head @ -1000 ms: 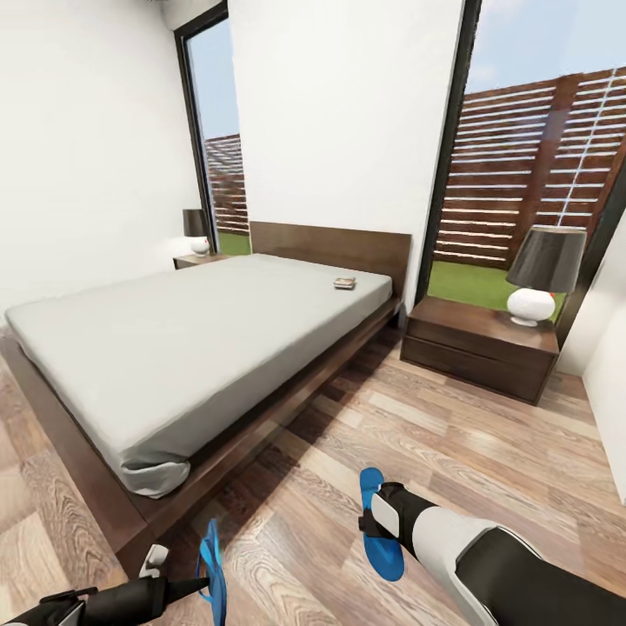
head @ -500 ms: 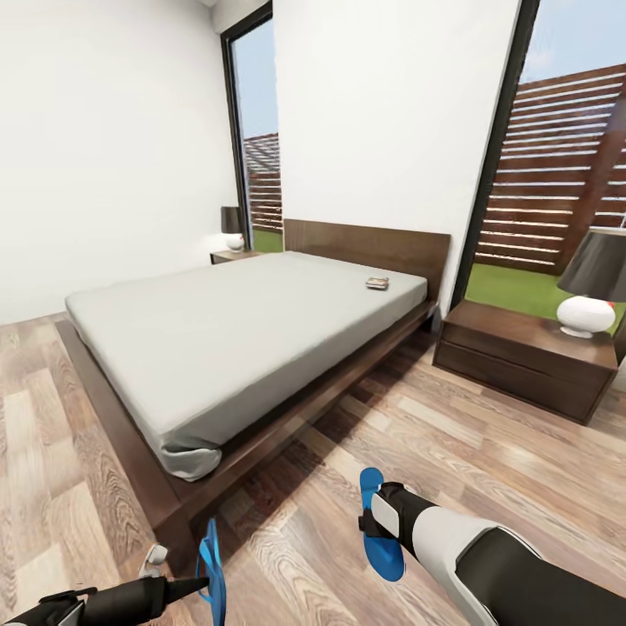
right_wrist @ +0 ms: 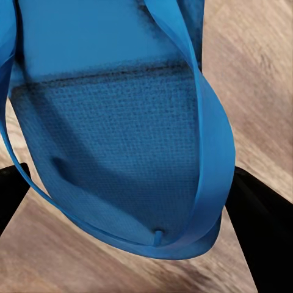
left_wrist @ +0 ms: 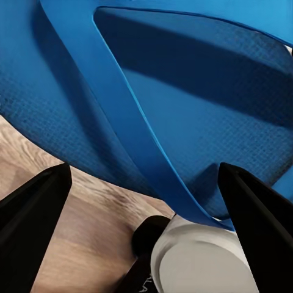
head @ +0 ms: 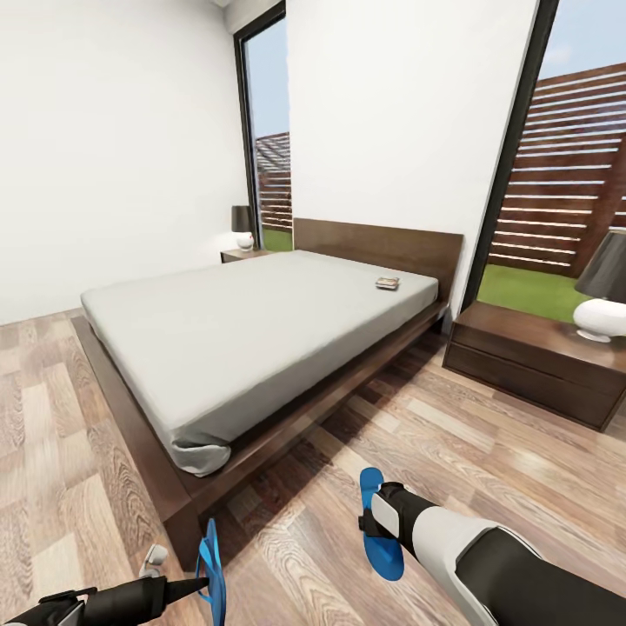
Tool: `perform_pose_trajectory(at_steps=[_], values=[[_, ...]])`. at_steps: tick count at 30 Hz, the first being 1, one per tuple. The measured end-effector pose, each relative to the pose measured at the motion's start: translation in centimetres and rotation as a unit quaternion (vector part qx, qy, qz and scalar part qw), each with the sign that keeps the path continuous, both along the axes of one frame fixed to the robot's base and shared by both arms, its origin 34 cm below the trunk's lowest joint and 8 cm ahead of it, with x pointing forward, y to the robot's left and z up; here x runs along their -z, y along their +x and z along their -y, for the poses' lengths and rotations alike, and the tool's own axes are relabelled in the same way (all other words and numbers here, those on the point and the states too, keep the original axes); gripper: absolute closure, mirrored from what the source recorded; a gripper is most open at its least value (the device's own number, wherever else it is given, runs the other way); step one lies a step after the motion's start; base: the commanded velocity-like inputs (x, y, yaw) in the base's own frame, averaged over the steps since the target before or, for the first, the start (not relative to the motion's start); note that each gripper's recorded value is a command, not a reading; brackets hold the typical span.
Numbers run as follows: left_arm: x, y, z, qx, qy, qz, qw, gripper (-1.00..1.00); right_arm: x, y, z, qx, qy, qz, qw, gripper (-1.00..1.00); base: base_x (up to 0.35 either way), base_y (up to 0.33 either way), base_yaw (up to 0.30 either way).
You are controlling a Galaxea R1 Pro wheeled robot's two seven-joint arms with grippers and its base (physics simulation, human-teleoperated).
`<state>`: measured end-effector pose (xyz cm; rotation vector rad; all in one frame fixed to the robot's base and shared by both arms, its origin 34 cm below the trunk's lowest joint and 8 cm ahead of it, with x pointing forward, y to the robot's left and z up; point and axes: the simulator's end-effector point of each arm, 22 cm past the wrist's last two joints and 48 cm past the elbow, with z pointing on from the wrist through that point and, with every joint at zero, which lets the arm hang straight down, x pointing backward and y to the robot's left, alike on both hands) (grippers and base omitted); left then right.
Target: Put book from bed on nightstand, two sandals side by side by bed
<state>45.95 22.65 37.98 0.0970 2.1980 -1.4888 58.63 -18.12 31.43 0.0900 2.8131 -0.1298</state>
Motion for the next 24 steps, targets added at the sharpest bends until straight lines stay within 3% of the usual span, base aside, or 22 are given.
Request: perform_pose_trajectory(at_steps=[6, 24], values=[[0.02, -0.02, -0.15, -0.001, 0.001, 0.0, 1.0, 1.0, -0.02, 0.1, -0.01, 0.001, 0.0, 0.003, 1.0, 1.0, 0.0, 0.0, 0.094], [0.24, -0.1, -0.6, -0.002, 0.003, -0.004, 1.0, 1.0, 0.15, 0.42, 0.04, 0.003, 0.0, 0.01, 0.9999, 1.0, 0.0, 0.0, 0.243]])
